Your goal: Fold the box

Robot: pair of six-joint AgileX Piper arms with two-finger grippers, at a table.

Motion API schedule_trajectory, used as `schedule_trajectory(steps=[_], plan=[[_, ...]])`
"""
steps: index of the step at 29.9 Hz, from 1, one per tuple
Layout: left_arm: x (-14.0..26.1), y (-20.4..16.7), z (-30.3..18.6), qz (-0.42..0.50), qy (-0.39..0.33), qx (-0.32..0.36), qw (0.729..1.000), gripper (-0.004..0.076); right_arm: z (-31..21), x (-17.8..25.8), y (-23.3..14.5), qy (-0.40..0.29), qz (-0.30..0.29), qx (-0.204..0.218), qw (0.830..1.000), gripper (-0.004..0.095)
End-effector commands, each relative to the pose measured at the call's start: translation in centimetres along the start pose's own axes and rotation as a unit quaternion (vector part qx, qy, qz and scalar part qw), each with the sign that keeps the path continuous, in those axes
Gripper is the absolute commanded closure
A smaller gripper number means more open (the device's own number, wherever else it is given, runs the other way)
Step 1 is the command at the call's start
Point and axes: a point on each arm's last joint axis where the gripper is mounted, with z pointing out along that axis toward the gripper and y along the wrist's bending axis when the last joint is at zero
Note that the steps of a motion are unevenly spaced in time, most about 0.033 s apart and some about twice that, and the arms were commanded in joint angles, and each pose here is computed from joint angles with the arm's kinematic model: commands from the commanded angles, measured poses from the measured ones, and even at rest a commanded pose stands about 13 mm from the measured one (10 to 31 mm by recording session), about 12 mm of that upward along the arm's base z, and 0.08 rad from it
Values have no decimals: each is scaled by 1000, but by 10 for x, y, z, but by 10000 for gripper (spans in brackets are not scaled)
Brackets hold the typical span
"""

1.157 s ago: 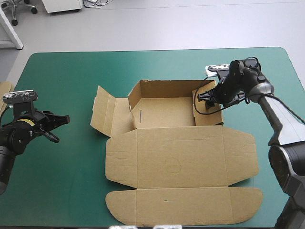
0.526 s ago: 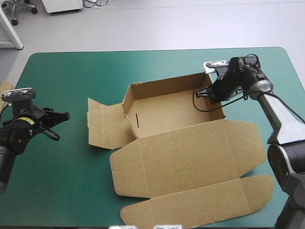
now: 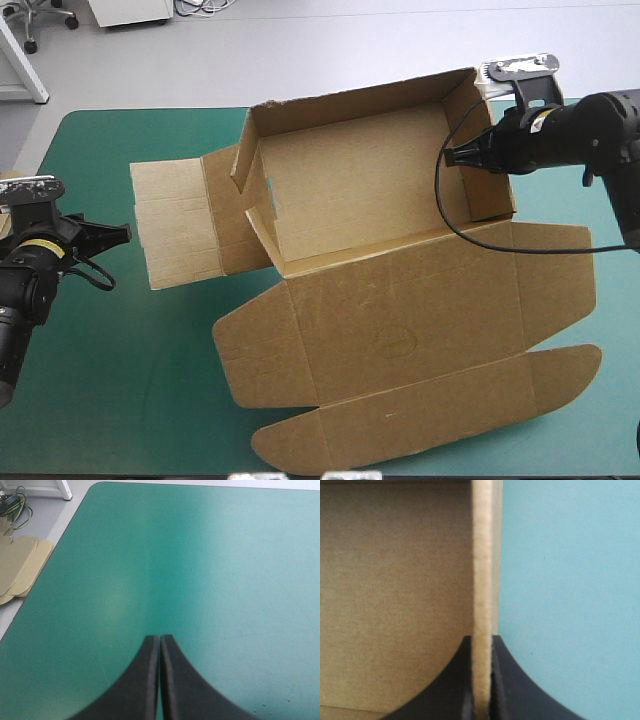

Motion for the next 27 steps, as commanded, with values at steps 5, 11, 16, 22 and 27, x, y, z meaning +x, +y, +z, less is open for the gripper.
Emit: schedule_trajectory(steps=[5,11,16,22,27], plan=[[-17,-2,5,-6,-60,7,998,718,-79,0,7,-97,-15,19,995,927],[-16,-14,38,-89,-50,61,993,717,-117,-2,10,-141,-26,36,989,927],[-9,-32,68,-146,-17,145,978,717,-131,-2,12,-161,-20,33,986,928],[-16,-68,74,-134,-60,353,924,717,-131,-2,12,-161,-15,33,986,928],[-25,-77,72,-146,-87,423,890,717,-128,-3,11,-158,-14,33,987,928]])
